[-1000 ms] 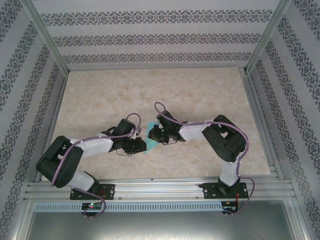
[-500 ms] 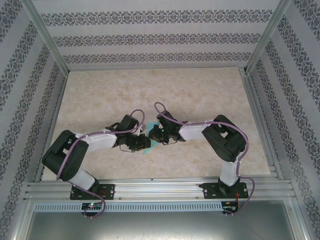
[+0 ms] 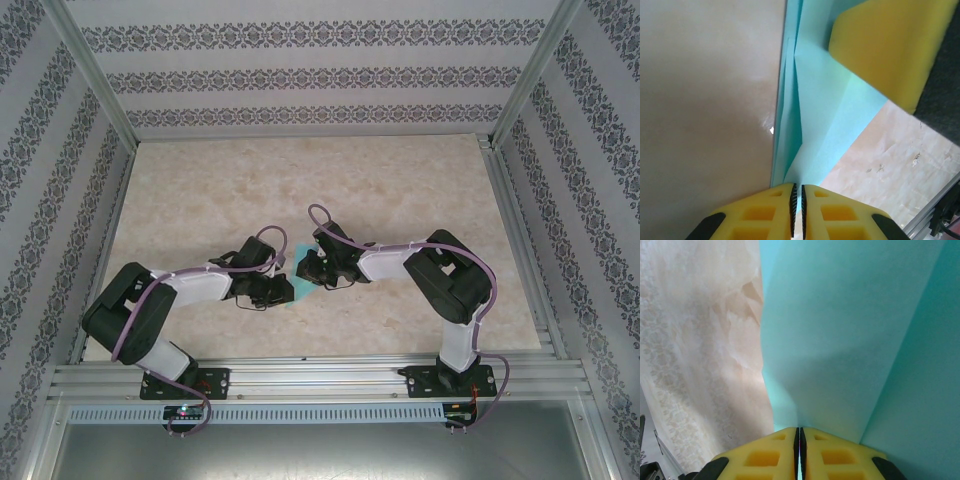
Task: Fold a paper plane with a square sheet of paper (pick it up from the middle)
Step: Fourth fold the wing at the center of the table.
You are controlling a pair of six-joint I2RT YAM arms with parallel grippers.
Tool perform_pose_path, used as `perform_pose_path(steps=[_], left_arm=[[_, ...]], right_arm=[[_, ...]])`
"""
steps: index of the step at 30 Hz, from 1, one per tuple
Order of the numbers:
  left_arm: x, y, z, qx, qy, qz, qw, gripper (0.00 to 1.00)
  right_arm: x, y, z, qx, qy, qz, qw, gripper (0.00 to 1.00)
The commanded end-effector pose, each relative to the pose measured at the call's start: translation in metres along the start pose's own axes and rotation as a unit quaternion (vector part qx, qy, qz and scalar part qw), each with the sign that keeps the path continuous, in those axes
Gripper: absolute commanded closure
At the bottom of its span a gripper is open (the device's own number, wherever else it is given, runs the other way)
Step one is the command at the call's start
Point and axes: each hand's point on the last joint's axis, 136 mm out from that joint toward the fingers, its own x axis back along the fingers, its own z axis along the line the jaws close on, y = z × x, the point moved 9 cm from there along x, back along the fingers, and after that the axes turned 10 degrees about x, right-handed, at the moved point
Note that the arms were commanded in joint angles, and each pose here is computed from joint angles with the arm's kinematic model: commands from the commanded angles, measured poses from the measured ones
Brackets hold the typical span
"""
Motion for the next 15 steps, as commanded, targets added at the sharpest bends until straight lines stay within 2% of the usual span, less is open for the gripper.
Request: perform_pose_path(steps=[1,9,15], left_arm=[[-0.001,-0.016,0.024,0.012,0.066,0.019,0.998,0.84],[0.011,-0.026,0.02,-0.007,0.058,0.045,0.997,0.85],[0.036,-0.022,-0.002,-0.023,0.02,0.001,1.0,0.83]], right_arm=[[-0.016,-0.026,-0.04,-0.019,-0.091,0.053,0.994,0.87],[-0.017,-0.026,-0.04,-0.022,-0.091,0.054,0.994,0.87],[-0.016,-0.026,-0.039,-0.02,-0.09,0.052,0.994,0.87]])
